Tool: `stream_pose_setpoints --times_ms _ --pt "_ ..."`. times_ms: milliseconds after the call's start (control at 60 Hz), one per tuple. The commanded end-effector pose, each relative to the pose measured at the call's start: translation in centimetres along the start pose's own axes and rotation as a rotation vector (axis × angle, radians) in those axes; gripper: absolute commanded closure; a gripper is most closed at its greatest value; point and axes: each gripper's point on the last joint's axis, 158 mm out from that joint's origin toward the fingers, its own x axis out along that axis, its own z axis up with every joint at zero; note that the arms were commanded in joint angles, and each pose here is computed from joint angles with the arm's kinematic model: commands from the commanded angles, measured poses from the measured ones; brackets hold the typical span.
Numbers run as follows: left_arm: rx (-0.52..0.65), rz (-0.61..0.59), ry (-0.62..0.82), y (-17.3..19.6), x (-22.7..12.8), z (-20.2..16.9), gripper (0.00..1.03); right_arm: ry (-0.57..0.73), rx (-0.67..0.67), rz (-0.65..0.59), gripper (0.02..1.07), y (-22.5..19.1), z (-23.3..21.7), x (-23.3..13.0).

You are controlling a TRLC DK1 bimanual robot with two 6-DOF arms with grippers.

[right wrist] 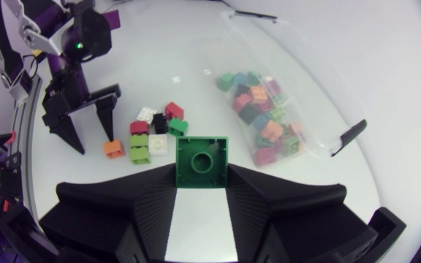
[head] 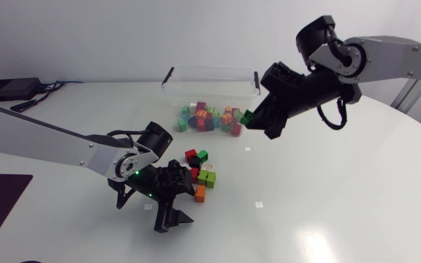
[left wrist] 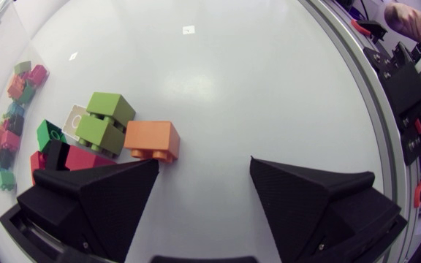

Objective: Place the duplo bricks in the container

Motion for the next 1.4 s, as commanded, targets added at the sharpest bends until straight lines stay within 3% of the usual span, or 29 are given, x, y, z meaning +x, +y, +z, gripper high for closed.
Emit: stream_pose_setpoints --times_ms 0,300,583,867,1383 --pt "-0.016 -0.016 0.007 -0.1 0.7 0.0 0.14 -0.044 0.020 -0.037 0.75 -1.5 1.9 -1.3" --pt "-0.032 0.020 -0.025 2.3 1.6 0.7 0.11 -0.116 0.060 -0.075 0.75 -5.3 5.1 -1.3" --pt "-0.077 0.035 -0.037 3.5 1.5 0.9 0.12 -0.164 0.133 -0.101 0.75 -8.8 6.2 1.0" --pt "-0.215 0.033 -0.022 3.6 1.9 0.5 0.30 -0.179 0.163 -0.115 0.75 -9.7 6.7 3.4" --pt "-0.328 0.113 -0.038 4.2 1.5 0.9 0.39 -0.238 0.224 -0.241 0.75 -14.3 9.6 4.9"
